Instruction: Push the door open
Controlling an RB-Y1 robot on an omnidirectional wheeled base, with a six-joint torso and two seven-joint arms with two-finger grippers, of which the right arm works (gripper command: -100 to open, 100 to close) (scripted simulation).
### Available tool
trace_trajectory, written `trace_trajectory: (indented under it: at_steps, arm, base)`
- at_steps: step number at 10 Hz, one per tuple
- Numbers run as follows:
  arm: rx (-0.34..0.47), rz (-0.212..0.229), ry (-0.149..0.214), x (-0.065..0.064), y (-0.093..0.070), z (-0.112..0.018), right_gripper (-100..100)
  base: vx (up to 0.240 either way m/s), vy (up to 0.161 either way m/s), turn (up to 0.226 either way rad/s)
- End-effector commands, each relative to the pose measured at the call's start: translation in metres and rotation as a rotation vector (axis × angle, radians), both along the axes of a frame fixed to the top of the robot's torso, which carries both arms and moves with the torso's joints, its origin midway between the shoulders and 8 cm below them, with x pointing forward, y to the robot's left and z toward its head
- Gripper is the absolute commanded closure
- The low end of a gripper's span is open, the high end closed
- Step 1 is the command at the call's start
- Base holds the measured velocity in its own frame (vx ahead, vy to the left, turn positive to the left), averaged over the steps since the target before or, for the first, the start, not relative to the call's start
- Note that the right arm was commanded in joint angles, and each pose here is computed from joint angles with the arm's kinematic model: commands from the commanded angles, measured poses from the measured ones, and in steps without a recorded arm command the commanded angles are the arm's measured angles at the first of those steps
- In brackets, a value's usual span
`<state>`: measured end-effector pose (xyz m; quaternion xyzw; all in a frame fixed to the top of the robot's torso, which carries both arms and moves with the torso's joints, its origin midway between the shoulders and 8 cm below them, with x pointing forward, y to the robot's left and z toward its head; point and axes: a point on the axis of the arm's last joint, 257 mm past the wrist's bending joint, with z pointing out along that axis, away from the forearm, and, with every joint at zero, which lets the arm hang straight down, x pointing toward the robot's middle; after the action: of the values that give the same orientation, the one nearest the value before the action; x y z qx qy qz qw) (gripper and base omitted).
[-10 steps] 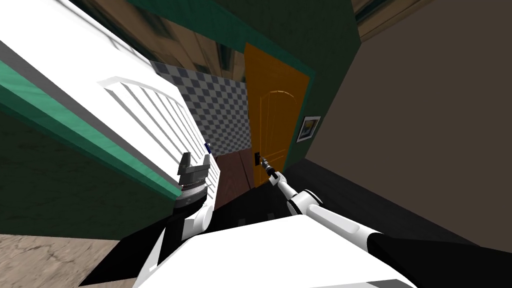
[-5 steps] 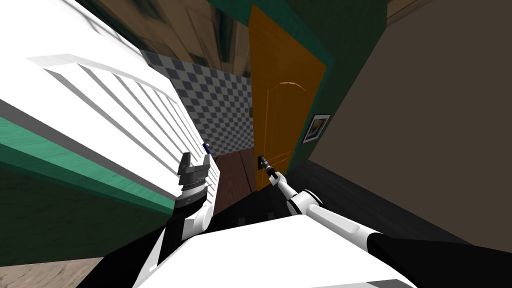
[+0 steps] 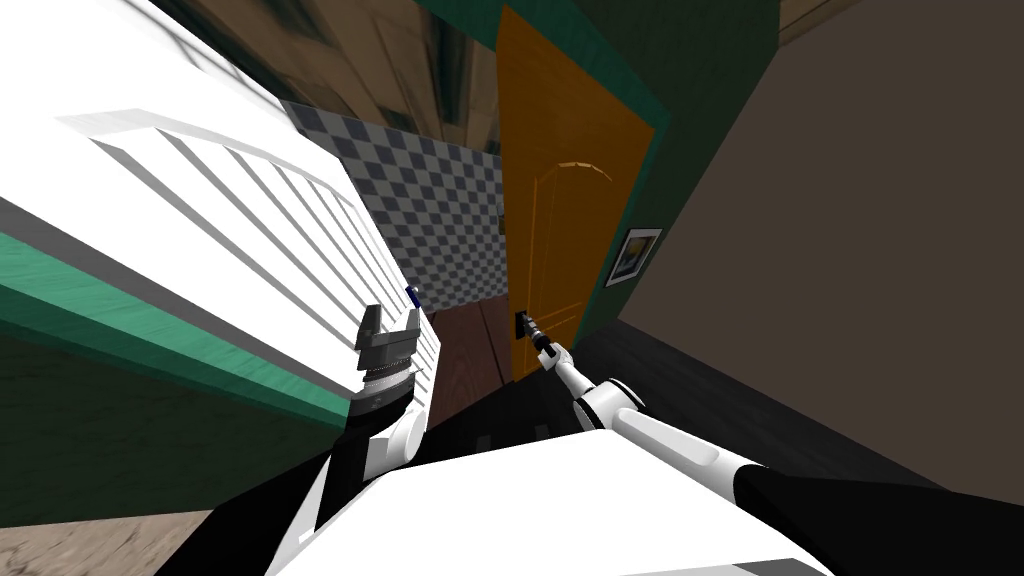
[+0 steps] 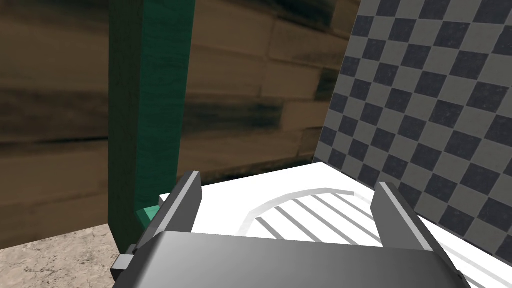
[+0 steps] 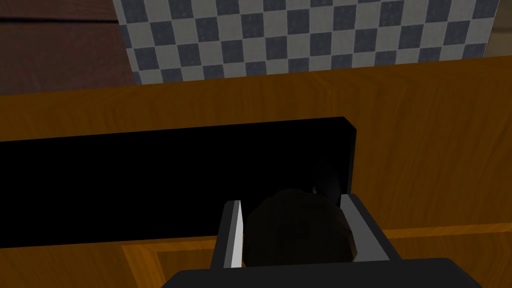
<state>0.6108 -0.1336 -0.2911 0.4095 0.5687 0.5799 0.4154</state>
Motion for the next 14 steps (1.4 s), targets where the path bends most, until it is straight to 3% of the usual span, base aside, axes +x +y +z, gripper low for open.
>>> trace_trajectory:
  at_steps: [1,2,9,11,14]
  arm:
    - [0.000,0.000,0.008,-0.003,0.000,-0.005,100]
    - [0.000,-0.014,0.000,0.001,-0.007,0.000,100]
    - [-0.001,-0.081,0.003,0.006,-0.039,-0.001,100]
    - [-0.001,-0.081,0.003,0.006,-0.039,-0.001,100]
    - [-0.002,-0.128,0.004,0.008,-0.061,-0.002,100]
  base:
    - [0.000,0.000,0.000]
    - [0.080,0.045,-0.024]
    - [0.152,0.100,-0.037]
    - [0.088,0.051,-0.003]
    - [0.135,0.119,-0.058]
